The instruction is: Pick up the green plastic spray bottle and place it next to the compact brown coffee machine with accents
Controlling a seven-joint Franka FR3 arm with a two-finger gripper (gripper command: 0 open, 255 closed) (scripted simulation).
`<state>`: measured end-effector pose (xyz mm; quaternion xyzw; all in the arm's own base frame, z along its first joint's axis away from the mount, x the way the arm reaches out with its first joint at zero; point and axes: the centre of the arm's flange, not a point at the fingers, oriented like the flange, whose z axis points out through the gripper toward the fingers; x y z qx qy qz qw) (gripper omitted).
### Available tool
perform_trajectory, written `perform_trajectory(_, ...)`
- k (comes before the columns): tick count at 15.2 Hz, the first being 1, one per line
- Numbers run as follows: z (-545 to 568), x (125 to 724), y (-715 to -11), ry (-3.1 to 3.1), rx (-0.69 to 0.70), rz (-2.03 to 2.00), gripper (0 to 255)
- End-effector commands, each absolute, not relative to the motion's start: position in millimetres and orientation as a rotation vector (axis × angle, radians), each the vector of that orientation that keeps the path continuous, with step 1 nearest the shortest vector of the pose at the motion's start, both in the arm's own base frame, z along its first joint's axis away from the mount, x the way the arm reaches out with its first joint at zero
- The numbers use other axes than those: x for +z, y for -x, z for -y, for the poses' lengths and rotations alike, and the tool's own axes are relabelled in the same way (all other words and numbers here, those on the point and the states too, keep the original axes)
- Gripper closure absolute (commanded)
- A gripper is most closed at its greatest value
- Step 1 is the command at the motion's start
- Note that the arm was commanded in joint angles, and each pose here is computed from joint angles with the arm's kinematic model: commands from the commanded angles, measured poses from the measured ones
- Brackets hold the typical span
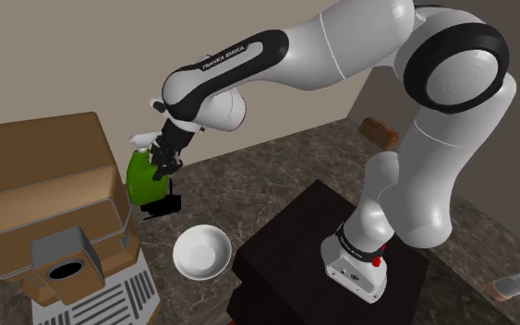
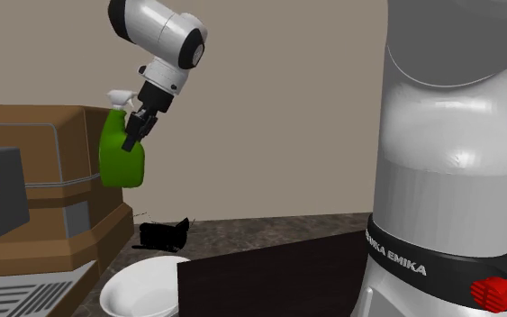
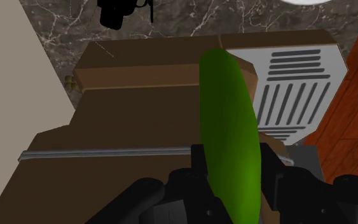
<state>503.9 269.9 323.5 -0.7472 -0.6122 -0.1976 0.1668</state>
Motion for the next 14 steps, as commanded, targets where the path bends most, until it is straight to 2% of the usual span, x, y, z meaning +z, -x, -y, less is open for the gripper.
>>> perform_trajectory(1, -271.2, 311.3, -502.4, 2.123, -0.559, 1.745, 255)
perform_trajectory(14, -271.2, 242.7, -502.4, 2.123, -0.559, 1.745, 255)
